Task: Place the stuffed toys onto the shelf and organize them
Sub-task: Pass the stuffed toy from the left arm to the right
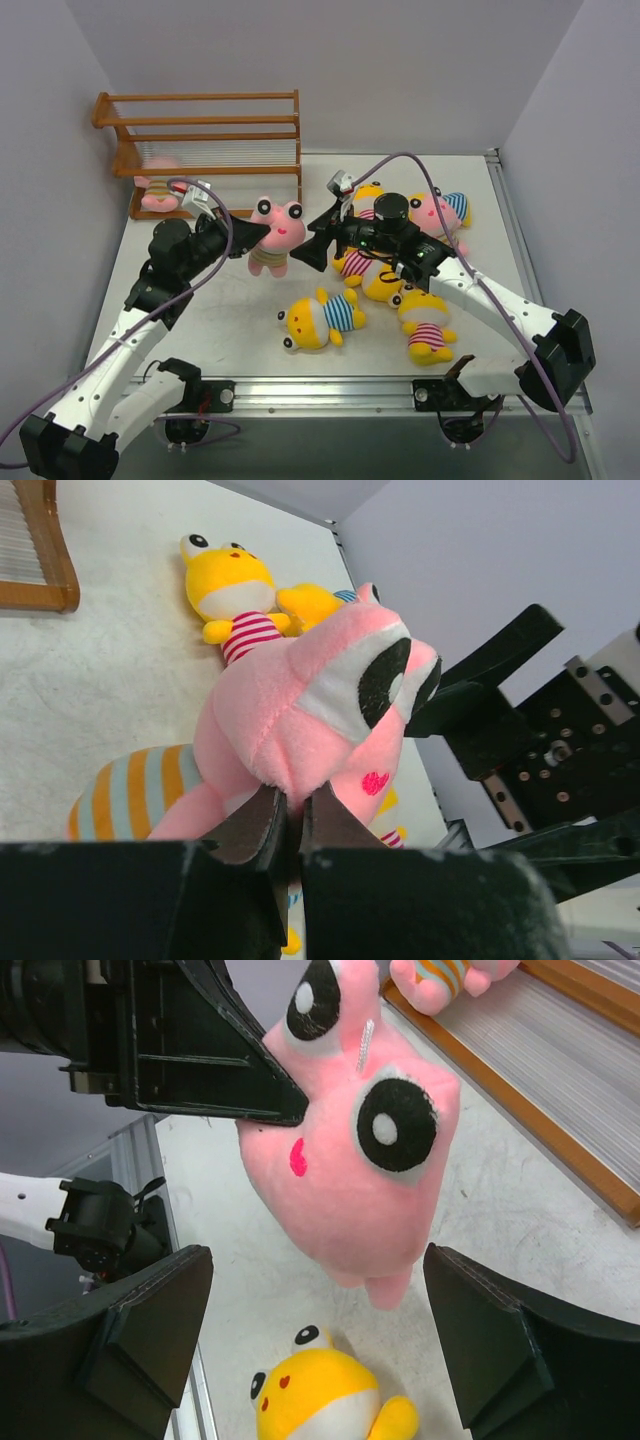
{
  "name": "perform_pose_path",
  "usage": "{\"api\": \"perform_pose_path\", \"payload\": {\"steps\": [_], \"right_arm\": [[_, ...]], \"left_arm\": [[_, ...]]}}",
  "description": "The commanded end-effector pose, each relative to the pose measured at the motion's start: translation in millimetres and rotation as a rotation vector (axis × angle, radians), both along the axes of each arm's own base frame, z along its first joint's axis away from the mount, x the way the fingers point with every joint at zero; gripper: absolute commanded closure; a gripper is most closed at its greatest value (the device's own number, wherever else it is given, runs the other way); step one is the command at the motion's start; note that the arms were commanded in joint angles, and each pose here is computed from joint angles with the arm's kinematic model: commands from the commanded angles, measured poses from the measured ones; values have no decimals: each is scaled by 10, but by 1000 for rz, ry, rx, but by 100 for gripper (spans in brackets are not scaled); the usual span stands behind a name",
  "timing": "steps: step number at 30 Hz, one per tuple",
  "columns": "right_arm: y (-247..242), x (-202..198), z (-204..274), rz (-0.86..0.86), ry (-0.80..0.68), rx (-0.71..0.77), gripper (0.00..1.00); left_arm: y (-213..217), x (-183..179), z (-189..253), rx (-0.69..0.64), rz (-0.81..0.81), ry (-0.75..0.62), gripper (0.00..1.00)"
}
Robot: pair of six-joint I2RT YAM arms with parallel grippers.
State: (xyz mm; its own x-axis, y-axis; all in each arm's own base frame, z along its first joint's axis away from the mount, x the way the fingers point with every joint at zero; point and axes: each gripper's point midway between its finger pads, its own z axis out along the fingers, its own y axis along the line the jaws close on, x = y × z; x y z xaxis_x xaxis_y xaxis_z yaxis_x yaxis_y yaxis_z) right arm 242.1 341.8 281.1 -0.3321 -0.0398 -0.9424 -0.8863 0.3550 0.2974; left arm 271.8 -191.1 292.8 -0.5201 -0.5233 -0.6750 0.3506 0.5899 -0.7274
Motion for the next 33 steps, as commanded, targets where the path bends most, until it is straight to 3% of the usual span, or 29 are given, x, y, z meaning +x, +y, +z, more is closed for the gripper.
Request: {"api": "perform_pose_path", "payload": {"steps": [1, 7, 11, 14, 15, 17, 18, 19, 24, 28, 33], "right_arm": [[122, 45, 127, 13, -66, 62, 11], [210, 62, 126, 34, -73, 90, 12], [254, 48, 185, 55, -81, 126, 22], [283, 26, 194, 71, -68, 139, 46], [287, 23, 199, 74, -66, 141, 65], [287, 27, 179, 68, -52, 141, 83], [285, 33, 187, 64, -45, 144, 95], [277, 37, 181, 59, -36, 145, 99], [248, 89, 264, 1, 31, 159, 100], [244, 207, 240, -72, 147, 129, 100], [213, 328, 241, -90, 297, 178, 100]], "left_arm": [[-55, -46, 464, -113, -20, -60, 98], [-136, -103, 456, -149, -72, -28, 98], [-182, -120, 420, -157, -100, -8, 98], [-191, -121, 409, -153, -106, -9, 97], [-191, -117, 410, -150, -107, -12, 96], [-181, -119, 425, -129, -107, -29, 88], [-165, -114, 434, -116, -99, -38, 72], [-147, -130, 391, -97, -94, -23, 65], [63, -127, 538, 62, -19, -128, 25], [300, -164, 576, 183, 66, -196, 10], [498, -199, 450, 308, 122, -242, 7]]}}
